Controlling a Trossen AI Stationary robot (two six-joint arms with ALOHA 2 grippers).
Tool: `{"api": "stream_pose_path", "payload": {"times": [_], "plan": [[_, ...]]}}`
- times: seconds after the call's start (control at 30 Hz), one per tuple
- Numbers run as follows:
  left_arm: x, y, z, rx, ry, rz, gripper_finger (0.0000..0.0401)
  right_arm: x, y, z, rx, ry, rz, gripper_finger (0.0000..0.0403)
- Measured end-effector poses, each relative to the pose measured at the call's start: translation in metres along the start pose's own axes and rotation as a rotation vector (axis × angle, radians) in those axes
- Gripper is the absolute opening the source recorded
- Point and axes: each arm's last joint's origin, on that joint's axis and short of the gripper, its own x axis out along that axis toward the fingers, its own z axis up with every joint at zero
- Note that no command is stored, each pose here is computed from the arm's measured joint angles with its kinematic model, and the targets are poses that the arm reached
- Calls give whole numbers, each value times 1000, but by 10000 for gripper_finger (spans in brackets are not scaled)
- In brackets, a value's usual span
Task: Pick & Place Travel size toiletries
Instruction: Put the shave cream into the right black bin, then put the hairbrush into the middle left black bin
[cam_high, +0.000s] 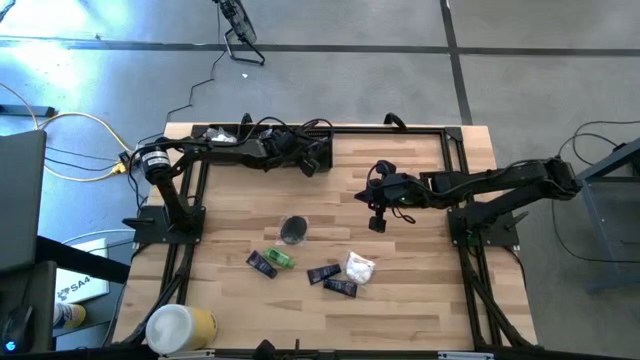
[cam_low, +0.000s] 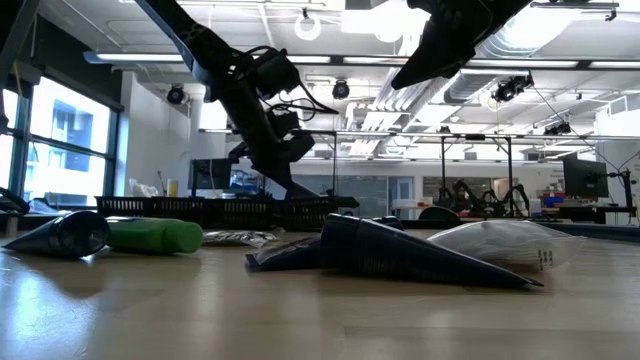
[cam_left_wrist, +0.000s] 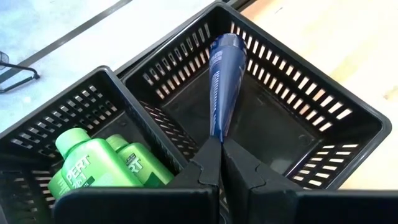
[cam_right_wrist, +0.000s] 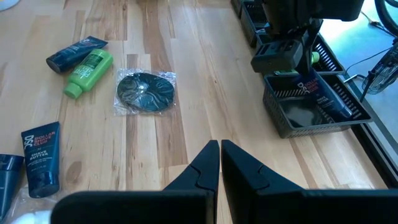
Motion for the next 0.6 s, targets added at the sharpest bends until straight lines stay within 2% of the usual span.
{"api": "stream_pose_path", "payload": {"times": [0.13,0.43,0.6], "plan": [[0,0,0,-8,-1,0,9,0,0,0,0,0,0,11],[-1,0,1,2,-4,-3,62,0,0,0,0,0,0,11],[-10,1,9,13,-31,-18,64,0,0,0,-1,0,0,11]]}}
